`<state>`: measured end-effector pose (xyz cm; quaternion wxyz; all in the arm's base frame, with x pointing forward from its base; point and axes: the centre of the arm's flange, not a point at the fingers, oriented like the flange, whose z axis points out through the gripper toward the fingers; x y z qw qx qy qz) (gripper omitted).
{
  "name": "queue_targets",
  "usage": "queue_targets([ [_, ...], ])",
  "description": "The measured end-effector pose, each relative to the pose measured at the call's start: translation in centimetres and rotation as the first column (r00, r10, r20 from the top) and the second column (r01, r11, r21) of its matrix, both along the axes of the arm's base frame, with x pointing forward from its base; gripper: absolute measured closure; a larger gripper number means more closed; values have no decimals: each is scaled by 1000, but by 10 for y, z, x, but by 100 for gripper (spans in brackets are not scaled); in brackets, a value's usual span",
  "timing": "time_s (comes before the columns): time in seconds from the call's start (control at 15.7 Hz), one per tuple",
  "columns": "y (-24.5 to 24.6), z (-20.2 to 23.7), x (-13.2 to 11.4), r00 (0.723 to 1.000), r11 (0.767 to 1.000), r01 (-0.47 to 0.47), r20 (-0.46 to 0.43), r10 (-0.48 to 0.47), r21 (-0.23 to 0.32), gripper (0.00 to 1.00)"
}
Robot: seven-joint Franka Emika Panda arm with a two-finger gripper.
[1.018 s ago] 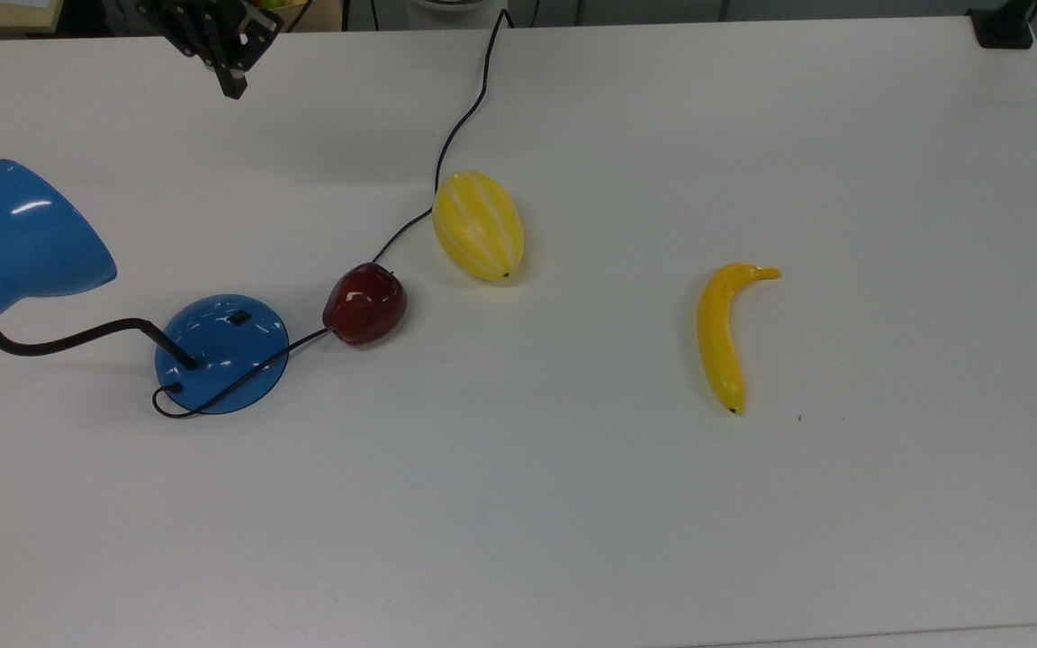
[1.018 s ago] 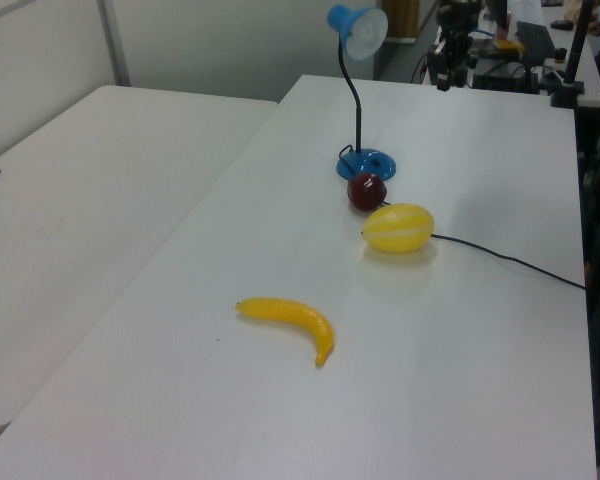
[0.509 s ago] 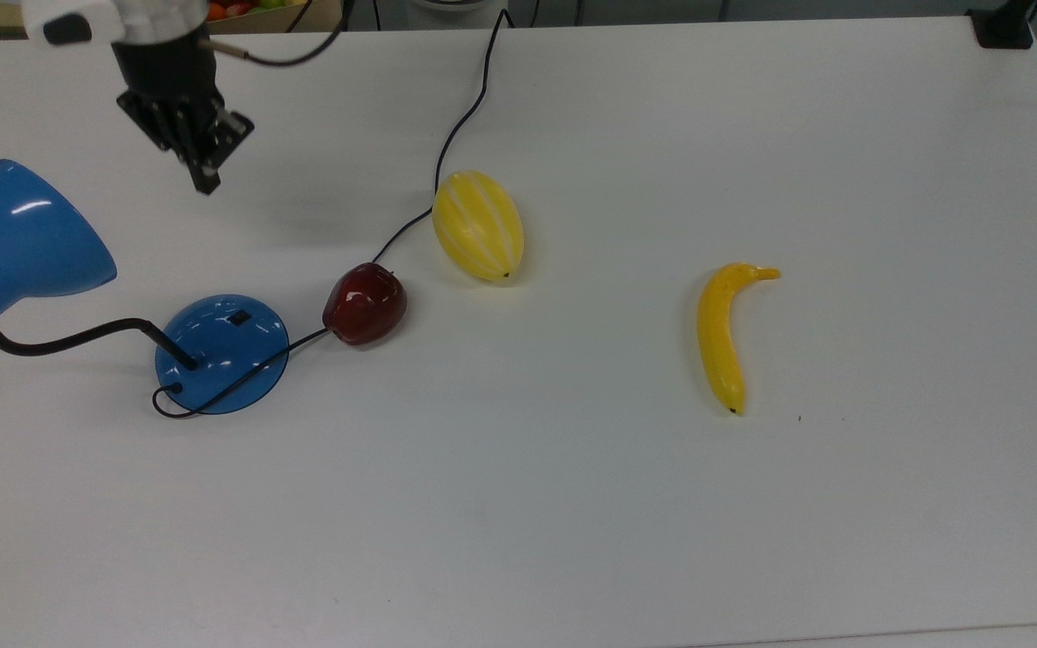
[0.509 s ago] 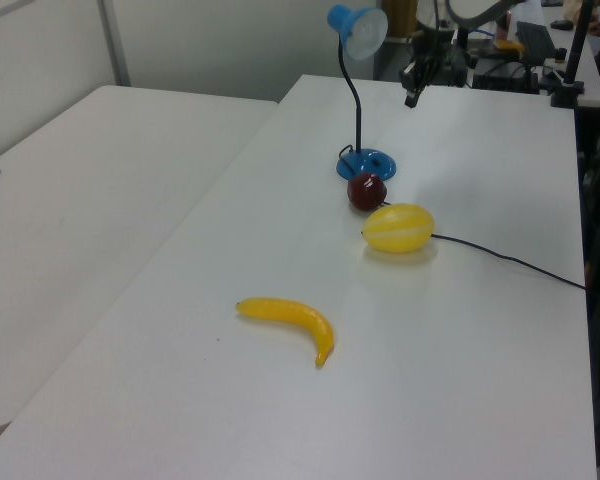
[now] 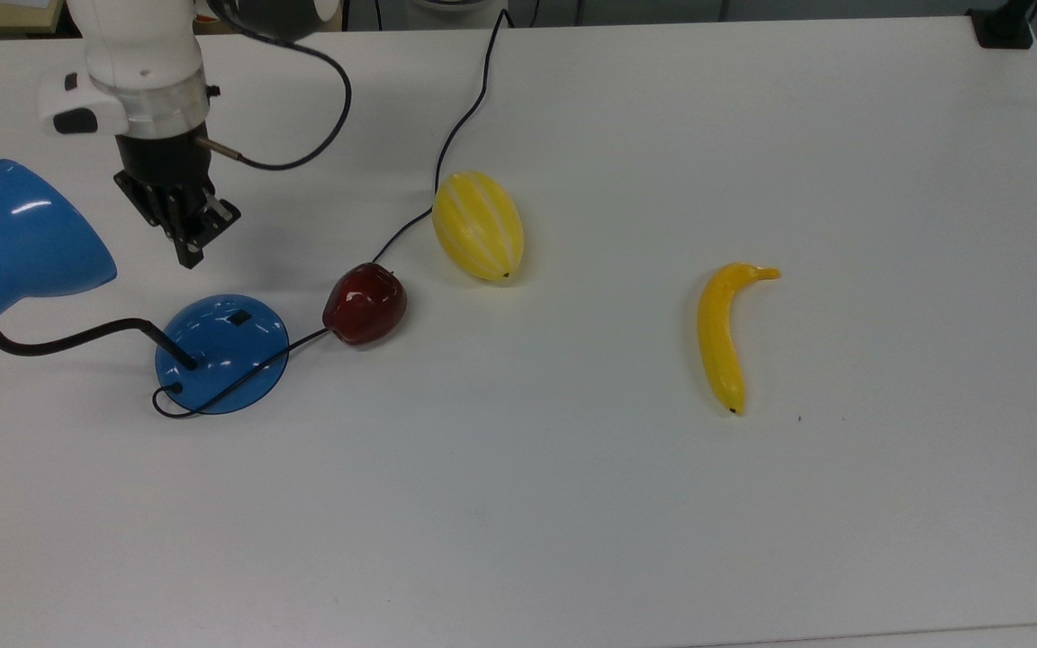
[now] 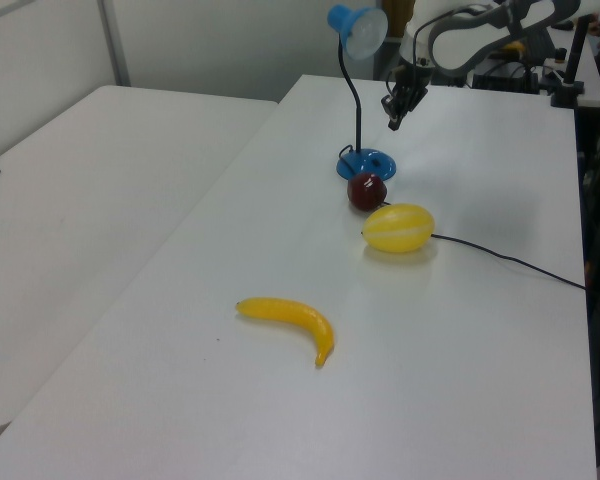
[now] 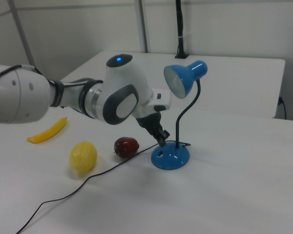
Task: Turn on desk lamp
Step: 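Move the gripper toward the blue lamp base and lower it, then press down on the switch on the blue lamp base with the gripper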
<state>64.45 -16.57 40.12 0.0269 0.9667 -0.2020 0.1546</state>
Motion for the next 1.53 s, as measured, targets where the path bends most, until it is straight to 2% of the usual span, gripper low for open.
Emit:
queue_targets([
  [0.45, 11, -32, 9, 1000, 1000, -3, -10, 3, 12, 99],
  [0.7, 17, -38, 15, 1000, 1000, 9, 20, -9, 16, 99],
  [1.53, 27, -57, 32, 1000, 1000, 22, 21, -22, -9, 99],
])
